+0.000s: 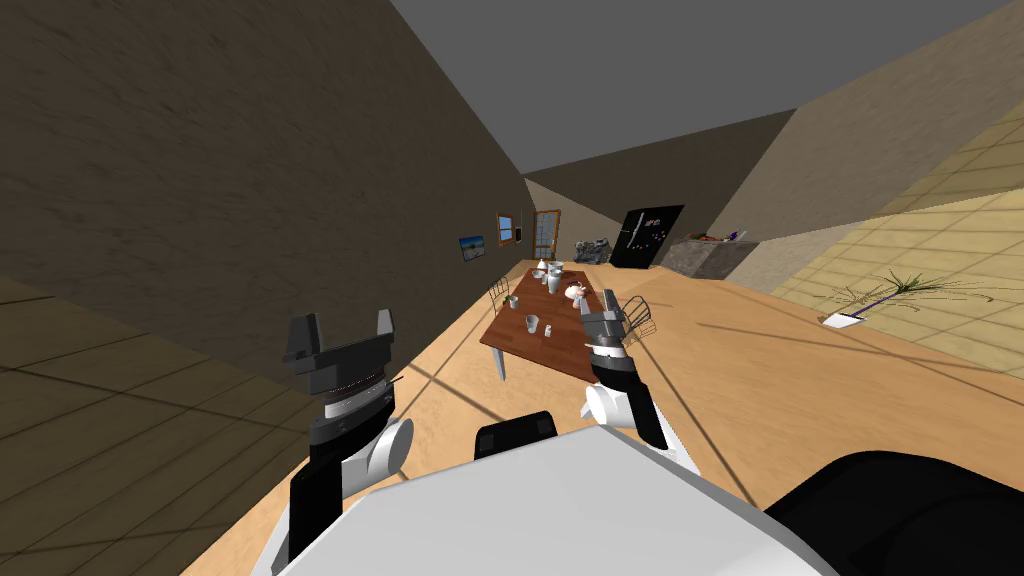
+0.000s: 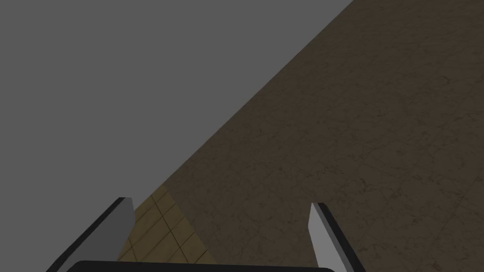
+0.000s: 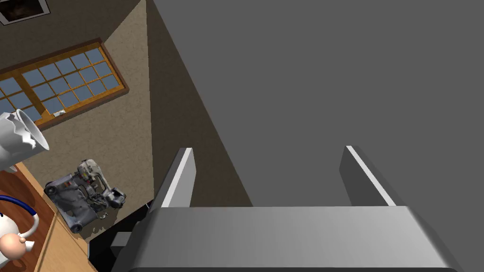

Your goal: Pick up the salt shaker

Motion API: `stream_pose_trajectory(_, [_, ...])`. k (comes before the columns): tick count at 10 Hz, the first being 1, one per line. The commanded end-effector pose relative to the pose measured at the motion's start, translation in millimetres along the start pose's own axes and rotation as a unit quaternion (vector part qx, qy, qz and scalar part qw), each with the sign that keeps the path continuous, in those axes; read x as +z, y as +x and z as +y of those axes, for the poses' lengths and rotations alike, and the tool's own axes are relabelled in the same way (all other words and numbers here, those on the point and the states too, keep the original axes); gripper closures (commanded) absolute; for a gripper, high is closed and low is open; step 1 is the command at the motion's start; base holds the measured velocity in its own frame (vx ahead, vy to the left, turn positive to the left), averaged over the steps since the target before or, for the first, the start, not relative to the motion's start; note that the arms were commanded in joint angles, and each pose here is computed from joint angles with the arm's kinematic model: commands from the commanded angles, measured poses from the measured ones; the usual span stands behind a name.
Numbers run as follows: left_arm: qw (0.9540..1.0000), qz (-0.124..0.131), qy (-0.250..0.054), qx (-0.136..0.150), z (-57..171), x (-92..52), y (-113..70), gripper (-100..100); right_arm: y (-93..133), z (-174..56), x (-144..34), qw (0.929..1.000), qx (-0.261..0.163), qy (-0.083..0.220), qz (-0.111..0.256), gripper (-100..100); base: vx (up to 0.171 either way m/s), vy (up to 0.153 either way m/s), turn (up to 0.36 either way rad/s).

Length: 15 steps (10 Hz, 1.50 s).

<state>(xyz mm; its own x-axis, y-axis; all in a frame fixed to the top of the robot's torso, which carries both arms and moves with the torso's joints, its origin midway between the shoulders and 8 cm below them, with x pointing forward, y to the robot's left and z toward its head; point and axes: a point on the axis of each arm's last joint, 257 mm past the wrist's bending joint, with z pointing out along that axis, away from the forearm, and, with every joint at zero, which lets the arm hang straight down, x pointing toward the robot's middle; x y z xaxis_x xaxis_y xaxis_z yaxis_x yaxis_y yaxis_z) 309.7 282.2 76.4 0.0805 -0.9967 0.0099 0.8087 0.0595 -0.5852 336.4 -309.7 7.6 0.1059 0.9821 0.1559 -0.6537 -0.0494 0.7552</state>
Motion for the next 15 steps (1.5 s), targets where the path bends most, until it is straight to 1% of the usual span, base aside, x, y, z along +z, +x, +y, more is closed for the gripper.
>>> stream_pose_trajectory(1, [1.0000,0.000,0.000,0.000,0,0.0,0.0,0,3,-11,-0.4,0.9996,-0.019,0.013,0.017,-100,-0.020,0.051,-0.056])
stream_pose_trajectory(3, [1.0000,0.000,0.000,0.000,0,0.0,0.0,0,5,-27,-1.7,0.9980,-0.044,0.031,0.035,-100,-0.046,0.099,-0.064])
stream_pose_trajectory(5, [1.0000,0.000,0.000,0.000,0,0.0,0.0,0,4,-48,-4.7,0.9941,-0.076,0.055,0.054,-100,-0.021,0.109,-0.064])
stream_pose_trajectory(7, [1.0000,0.000,0.000,0.000,0,0.0,0.0,0,1,-75,-9.7,0.9873,-0.115,0.084,0.072,-100,-0.024,0.108,-0.071])
stream_pose_trajectory(8, [1.0000,0.000,0.000,0.000,0,0.0,0.0,0,-3,-90,-13.1,0.9824,-0.135,0.100,0.082,-100,-0.023,0.109,-0.068])
stream_pose_trajectory(10, [1.0000,0.000,0.000,0.000,0,0.0,0.0,0,-10,-118,-19.9,0.9698,-0.180,0.131,0.101,-100,-0.031,0.102,-0.059])
stream_pose_trajectory(11, [1.0000,0.000,0.000,0.000,0,0.0,0.0,0,-15,-133,-23.5,0.9620,-0.203,0.146,0.110,-100,-0.019,0.094,-0.039])
stream_pose_trajectory(13, [1.0000,0.000,0.000,0.000,0,0.0,0.0,0,-30,-167,-35.6,0.9418,-0.250,0.185,0.128,-100,0.001,0.105,-0.030])
stream_pose_trajectory(14, [1.0000,0.000,0.000,0.000,0,0.0,0.0,0,-33,-172,-39.0,0.9405,-0.250,0.191,0.127,-100,0.019,0.059,-0.010])
stream_pose_trajectory(15, [1.0000,0.000,0.000,0.000,0,0.0,0.0,0,-41,-187,-45.0,0.9288,-0.274,0.209,0.136,-100,0.014,0.049,-0.003])
